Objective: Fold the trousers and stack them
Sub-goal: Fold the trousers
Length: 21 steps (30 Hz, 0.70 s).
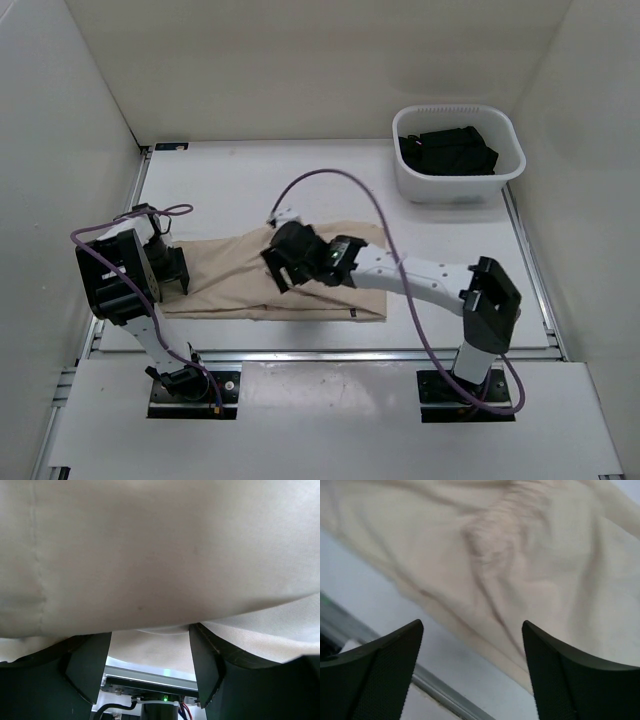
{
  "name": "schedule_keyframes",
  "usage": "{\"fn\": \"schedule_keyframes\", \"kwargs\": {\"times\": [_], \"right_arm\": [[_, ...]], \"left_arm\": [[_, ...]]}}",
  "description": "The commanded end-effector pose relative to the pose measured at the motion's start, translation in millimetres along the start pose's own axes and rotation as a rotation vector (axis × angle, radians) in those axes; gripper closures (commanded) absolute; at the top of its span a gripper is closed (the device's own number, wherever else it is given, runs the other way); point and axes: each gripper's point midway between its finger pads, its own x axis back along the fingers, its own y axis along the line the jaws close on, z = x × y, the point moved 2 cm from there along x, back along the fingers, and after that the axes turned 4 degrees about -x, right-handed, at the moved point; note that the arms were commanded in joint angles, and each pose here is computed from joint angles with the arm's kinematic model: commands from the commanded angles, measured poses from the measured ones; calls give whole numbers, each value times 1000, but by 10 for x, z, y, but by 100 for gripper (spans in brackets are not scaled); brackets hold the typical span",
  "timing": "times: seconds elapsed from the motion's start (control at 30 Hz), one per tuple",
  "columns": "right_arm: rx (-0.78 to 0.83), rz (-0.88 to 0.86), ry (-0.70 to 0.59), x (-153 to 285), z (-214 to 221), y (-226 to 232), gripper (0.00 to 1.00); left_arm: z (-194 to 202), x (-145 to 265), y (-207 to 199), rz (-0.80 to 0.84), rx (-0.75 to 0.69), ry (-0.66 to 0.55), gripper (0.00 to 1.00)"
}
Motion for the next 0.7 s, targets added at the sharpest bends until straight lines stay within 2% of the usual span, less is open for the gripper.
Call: {"fn": "schedule_keyframes", "kwargs": {"times": [0.0,0.07,0.1,0.13,0.17,0.23,0.27,0.3,0.33,0.5,0.53,0.6,0.67], "right_arm": [[-285,161,-24,-21,-31,-647,13],[-431,338,33,61,172,-1132,12],[-611,394,22,67,229,-1407,9],[-664,439,112,27,739,-1585,9],[-763,369,12,98,640,-1649,8],[-898,351,-65,227,756,-1912,3],[-915,363,-43,205,992,-1979,3],[-952,356,-87,206,945,-2091,2],[-935,339,-78,188,973,-2121,2],[-966,192,35,-73,1194,-1979,2],[-998,125,82,-134,1257,-1854,4],[-1040,101,118,-215,1374,-1790,7],[-1110,128,169,-226,1587,-1781,36]], "left_arm": [[-90,-98,58,-52,-2,-35,25],[-69,-95,57,-52,-3,-26,25],[-78,-69,59,-53,-1,-36,25],[-78,-69,59,-53,-1,-36,25],[-78,-69,59,-53,-1,-36,25],[-84,-46,76,-62,0,-45,24],[-114,-28,80,-63,1,-54,24],[-115,-27,80,-63,1,-54,24],[-162,20,87,-64,4,-75,24],[-268,181,70,-43,7,-118,24],[-291,212,56,-31,7,-123,24],[-318,277,27,-9,7,-140,23],[-347,426,9,11,7,-171,23]]}}
